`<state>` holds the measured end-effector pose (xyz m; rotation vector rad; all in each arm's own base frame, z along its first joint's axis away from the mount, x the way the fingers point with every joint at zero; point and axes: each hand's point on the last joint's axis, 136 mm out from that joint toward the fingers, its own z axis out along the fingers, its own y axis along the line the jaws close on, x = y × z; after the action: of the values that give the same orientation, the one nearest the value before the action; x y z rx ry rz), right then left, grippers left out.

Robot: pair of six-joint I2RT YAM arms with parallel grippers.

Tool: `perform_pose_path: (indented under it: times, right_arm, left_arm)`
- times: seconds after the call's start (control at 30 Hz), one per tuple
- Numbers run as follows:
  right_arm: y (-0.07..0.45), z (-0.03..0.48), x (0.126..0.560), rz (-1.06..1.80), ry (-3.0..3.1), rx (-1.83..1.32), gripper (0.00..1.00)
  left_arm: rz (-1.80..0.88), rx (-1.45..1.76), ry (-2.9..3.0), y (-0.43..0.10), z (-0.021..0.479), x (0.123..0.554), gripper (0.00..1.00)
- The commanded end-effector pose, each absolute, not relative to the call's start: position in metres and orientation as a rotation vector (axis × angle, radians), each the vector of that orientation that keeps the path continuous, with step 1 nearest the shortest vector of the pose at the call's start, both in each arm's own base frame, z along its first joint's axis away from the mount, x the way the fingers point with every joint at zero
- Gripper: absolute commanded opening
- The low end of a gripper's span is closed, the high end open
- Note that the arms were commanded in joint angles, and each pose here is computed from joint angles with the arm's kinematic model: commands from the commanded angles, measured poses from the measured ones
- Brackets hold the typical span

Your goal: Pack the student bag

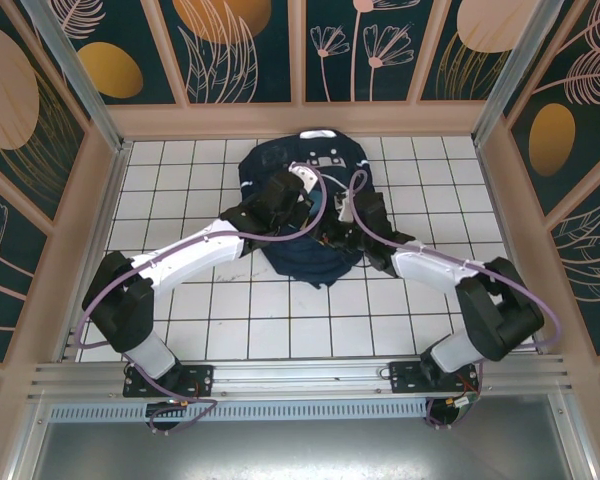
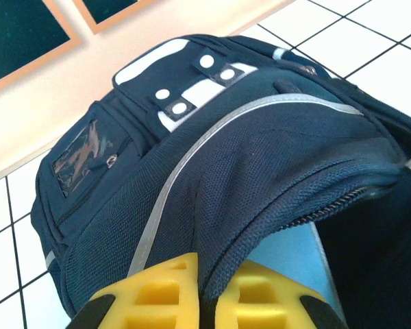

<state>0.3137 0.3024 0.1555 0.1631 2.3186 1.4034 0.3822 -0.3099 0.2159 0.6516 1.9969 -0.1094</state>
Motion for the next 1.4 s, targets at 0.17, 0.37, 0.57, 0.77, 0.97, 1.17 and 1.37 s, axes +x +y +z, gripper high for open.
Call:
perform_pose_path:
  times: [0.17, 0.37, 0.57, 0.77, 0.97, 1.17, 1.37]
  right_arm:
    - [0.287, 0.201, 0.324, 1.414, 2.102, 0.197, 0.4]
    - [0.257, 0.185, 0.313, 1.293, 2.17, 0.319, 0.51]
    - [0.273, 0.186, 0.324, 1.365, 2.184, 0.319, 0.38]
    - [0.29, 0.178, 0.324, 1.417, 2.213, 0.313, 0.36]
    - [0.303, 0.18, 0.338, 1.47, 2.146, 0.337, 0.31]
    - [0.318, 0.182, 0.359, 1.551, 2.048, 0.37, 0.27]
    - [0.313, 0.187, 0.373, 1.525, 1.955, 0.409, 0.23]
  left_arm:
    - [-0.228, 0.562, 1.87, -0.314, 0.279, 0.37, 0.02]
    - [-0.278, 0.606, 1.881, -0.32, 0.279, 0.363, 0.02]
    - [-0.347, 0.645, 1.888, -0.327, 0.281, 0.354, 0.02]
    - [-0.364, 0.678, 1.915, -0.333, 0.274, 0.352, 0.01]
    - [-0.415, 0.693, 1.943, -0.339, 0.273, 0.347, 0.0]
    - [-0.464, 0.701, 1.96, -0.342, 0.273, 0.341, 0.01]
    - [-0.487, 0.691, 1.979, -0.344, 0.268, 0.34, 0.0]
